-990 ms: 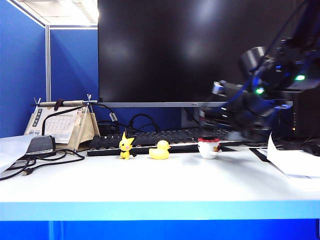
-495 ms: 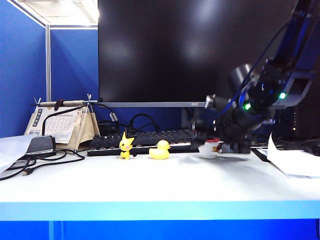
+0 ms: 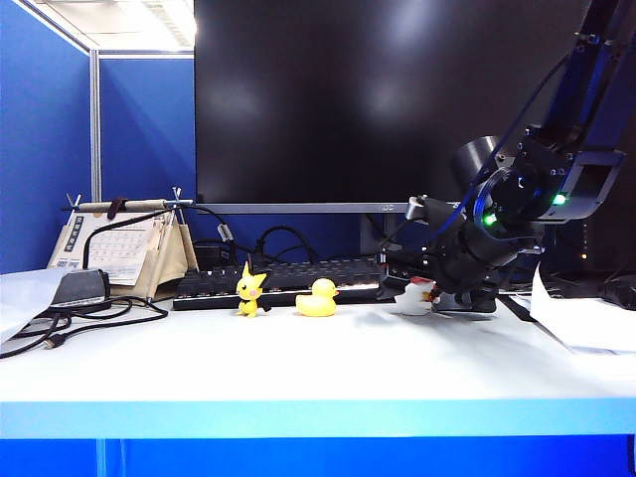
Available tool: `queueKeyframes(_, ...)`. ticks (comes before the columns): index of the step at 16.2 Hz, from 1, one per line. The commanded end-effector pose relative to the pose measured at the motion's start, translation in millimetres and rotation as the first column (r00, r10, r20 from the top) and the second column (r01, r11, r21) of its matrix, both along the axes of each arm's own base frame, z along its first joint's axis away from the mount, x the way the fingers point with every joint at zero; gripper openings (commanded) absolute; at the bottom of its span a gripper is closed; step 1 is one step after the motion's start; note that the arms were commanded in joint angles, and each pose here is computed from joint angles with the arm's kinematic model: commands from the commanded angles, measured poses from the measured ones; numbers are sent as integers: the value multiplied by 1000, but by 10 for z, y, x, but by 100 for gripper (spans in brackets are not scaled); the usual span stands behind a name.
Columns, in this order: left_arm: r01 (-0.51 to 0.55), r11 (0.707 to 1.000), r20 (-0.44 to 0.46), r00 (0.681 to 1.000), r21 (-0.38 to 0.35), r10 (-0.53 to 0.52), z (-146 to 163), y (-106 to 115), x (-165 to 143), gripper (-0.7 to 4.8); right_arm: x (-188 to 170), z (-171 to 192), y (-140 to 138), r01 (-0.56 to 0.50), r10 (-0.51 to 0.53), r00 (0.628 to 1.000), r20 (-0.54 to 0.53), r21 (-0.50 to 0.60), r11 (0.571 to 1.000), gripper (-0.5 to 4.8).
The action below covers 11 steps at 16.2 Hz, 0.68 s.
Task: Pick up the doll with a different color than the other dolls and place it near you.
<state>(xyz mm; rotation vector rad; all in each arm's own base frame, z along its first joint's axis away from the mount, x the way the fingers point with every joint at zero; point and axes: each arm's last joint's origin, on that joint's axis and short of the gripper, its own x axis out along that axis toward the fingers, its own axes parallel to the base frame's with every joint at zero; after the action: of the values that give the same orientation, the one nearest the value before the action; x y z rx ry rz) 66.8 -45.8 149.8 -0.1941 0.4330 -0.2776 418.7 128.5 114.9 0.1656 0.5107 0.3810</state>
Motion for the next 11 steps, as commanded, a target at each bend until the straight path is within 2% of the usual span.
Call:
queueKeyframes(1,2,1000,-1,1000,-4,-2,3,-1,-1,22,25,54,-2,28,-28,999,42,-1,1000,479)
queueKeyframes(3,3,1000,-1,1000,-4,-3,3,-1,-1,22,26,53,-4,37,-36,998,42,-5,999,479)
queueKeyframes(4,2,1000,0,1000,-4,-2,3,-1,-1,22,25,53,-3,36,-36,999,41,-5,999,423)
queueKeyframes(6,2,1000,0,1000,-4,-2,3,-1,-1,22,24,52,-3,35,-35,999,41,-5,999,246)
queueKeyframes(7,3,1000,-1,1000,-4,-3,3,-1,-1,22,25,54,-2,35,-35,999,42,-4,999,206)
queueKeyframes(11,3,1000,-1,1000,-4,-3,3,-1,-1,22,24,56,0,26,-26,999,42,0,1000,206)
